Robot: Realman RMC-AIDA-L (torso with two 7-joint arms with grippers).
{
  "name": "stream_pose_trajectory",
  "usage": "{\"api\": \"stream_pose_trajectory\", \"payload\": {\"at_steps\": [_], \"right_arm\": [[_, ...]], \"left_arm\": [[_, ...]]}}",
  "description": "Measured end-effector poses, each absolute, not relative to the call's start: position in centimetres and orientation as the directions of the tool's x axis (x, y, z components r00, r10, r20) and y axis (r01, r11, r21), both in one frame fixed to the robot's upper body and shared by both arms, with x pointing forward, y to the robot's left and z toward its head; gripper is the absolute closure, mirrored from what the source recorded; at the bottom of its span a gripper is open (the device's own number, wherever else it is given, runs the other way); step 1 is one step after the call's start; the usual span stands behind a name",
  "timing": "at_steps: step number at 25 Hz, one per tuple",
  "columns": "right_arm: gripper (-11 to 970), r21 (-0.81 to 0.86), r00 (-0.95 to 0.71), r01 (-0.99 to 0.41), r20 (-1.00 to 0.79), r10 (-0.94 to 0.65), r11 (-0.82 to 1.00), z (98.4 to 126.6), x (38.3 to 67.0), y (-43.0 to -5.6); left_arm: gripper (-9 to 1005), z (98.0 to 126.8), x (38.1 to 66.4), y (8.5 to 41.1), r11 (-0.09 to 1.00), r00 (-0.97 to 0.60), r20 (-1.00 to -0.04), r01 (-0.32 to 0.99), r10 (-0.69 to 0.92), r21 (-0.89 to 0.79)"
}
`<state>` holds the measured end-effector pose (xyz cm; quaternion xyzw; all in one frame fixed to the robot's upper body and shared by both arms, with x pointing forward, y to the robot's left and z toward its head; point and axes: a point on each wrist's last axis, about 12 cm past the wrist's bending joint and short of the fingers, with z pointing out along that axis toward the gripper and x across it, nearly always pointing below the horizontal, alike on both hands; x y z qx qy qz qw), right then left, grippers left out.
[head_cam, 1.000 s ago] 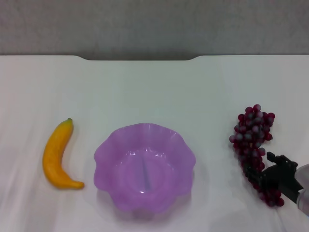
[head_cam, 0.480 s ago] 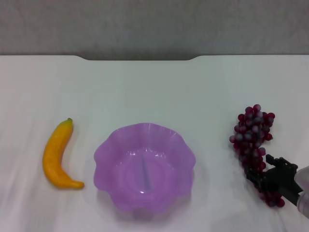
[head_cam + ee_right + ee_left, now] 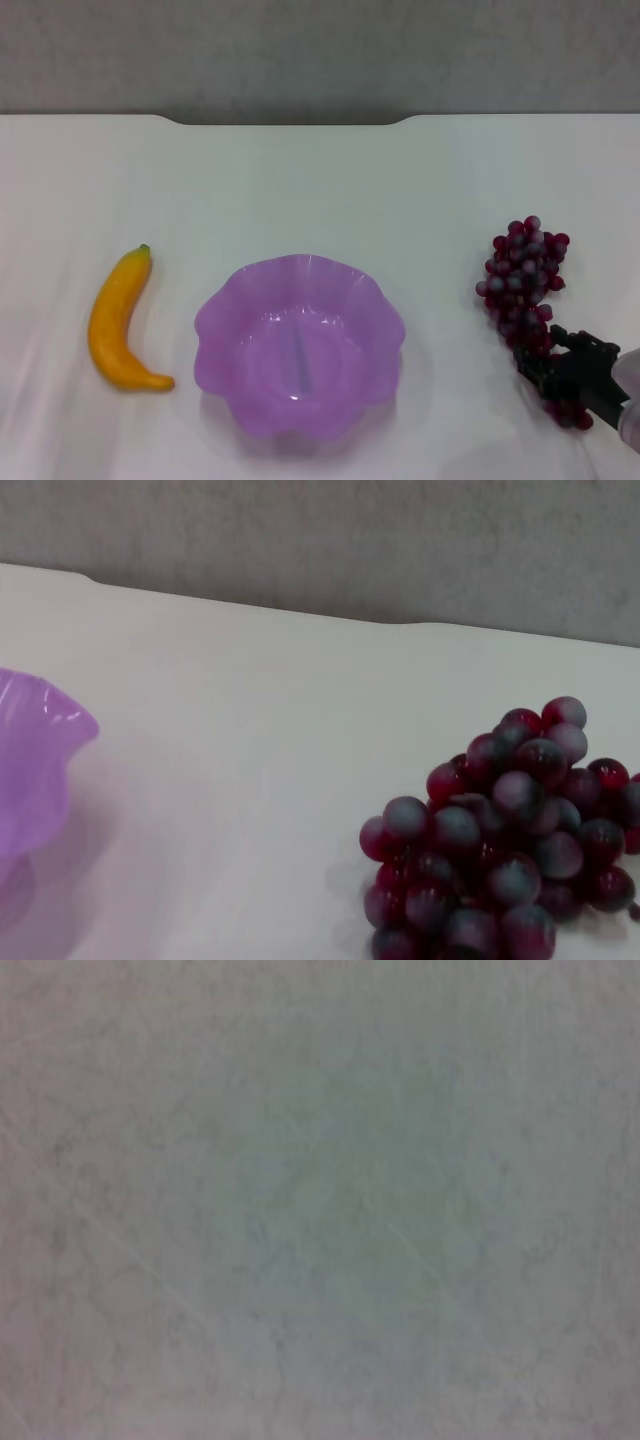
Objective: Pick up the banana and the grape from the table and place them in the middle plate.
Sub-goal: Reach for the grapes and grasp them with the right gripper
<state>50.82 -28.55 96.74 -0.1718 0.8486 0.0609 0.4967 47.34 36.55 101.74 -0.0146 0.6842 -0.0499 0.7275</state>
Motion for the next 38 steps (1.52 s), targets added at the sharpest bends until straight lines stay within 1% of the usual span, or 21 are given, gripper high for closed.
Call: {"api": "stream_pose_trajectory", "payload": {"at_steps": [5,19,29,34,38], "right_arm": [[378,-0.068,-0.449,-0.351,-0.863,-0.232,0.934,96.7,50.78,-28.61],[408,-0.049,-0.458,-0.332,-0.865,-0.206,0.942,96.72,50.79,-28.77],[555,-0.053,-0.457,-0.339,-0.864,-0.213,0.939,96.72,50.82,-28.76],[593,-0.051,-0.457,-0.337,-0.864,-0.211,0.94,96.74,50.84,-28.75],[618,0.03,-0.489,-0.3,-0.863,-0.127,0.954,96.8,50.93,-28.64]], "left_arm": [[103,101.74,47.28,36.58,0.995,0.061,-0.994,0.052,-0.092,-0.089],[103,101.82,47.27,36.56,0.995,0.067,-0.994,0.054,-0.089,-0.086],[103,101.82,47.27,36.56,0.995,0.067,-0.994,0.054,-0.089,-0.086],[103,101.82,47.27,36.57,0.995,0.067,-0.994,0.053,-0.089,-0.086],[103,101.75,47.11,36.66,0.995,0.065,-0.994,0.049,-0.089,-0.086]]}}
